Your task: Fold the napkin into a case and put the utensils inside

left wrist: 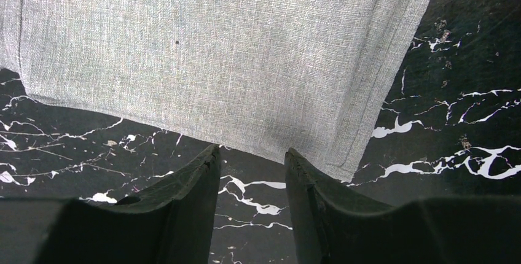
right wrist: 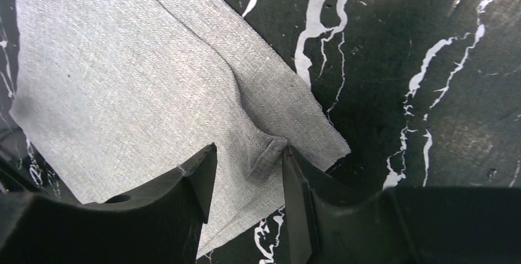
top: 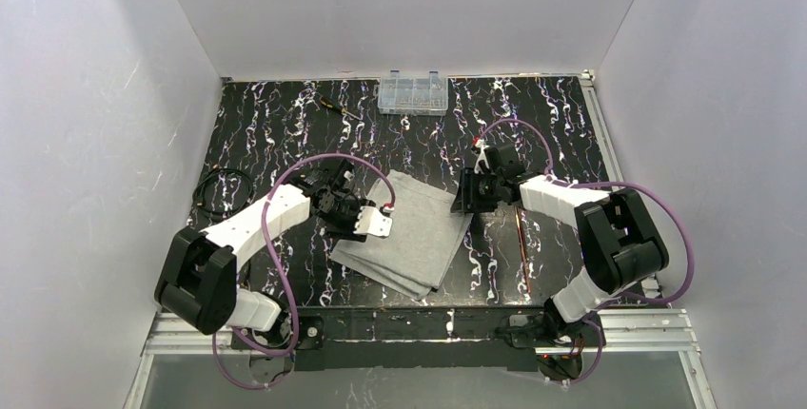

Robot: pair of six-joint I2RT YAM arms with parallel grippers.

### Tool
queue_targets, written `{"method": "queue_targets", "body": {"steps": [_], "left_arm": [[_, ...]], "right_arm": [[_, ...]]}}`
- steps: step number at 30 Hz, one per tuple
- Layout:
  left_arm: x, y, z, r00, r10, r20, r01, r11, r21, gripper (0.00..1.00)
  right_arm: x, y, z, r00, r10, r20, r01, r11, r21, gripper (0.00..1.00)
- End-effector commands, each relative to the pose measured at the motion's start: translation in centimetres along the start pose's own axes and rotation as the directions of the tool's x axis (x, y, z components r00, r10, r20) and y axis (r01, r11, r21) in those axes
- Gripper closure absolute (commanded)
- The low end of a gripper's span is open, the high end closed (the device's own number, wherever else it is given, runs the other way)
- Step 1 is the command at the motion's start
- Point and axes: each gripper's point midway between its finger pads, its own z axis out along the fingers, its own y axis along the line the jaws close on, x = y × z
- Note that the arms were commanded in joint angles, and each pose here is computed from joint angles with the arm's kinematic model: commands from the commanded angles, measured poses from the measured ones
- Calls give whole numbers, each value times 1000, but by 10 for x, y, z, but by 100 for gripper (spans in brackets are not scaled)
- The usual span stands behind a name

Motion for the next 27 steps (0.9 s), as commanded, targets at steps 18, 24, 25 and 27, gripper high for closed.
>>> {"method": "queue_targets", "body": {"steps": [18,24,25,27], "left_arm": [[-5,13,-10,996,-95,3,95,995,-19,59],[-20,50,-37,952,-283,114,291,954,-69,57],[-22,58,-44,938,-317,139,329,941,-74,57],[-28,70,-60,905,-378,194,397,915,-70,57]], "right_arm": [[-26,25,-6,997,46,64,-37,990,-137,80],[-47,49,-17,995,15,96,6,976,-220,99],[-52,55,-20,995,10,100,15,971,-240,99],[-68,78,-34,993,-16,118,52,949,-310,99]]}}
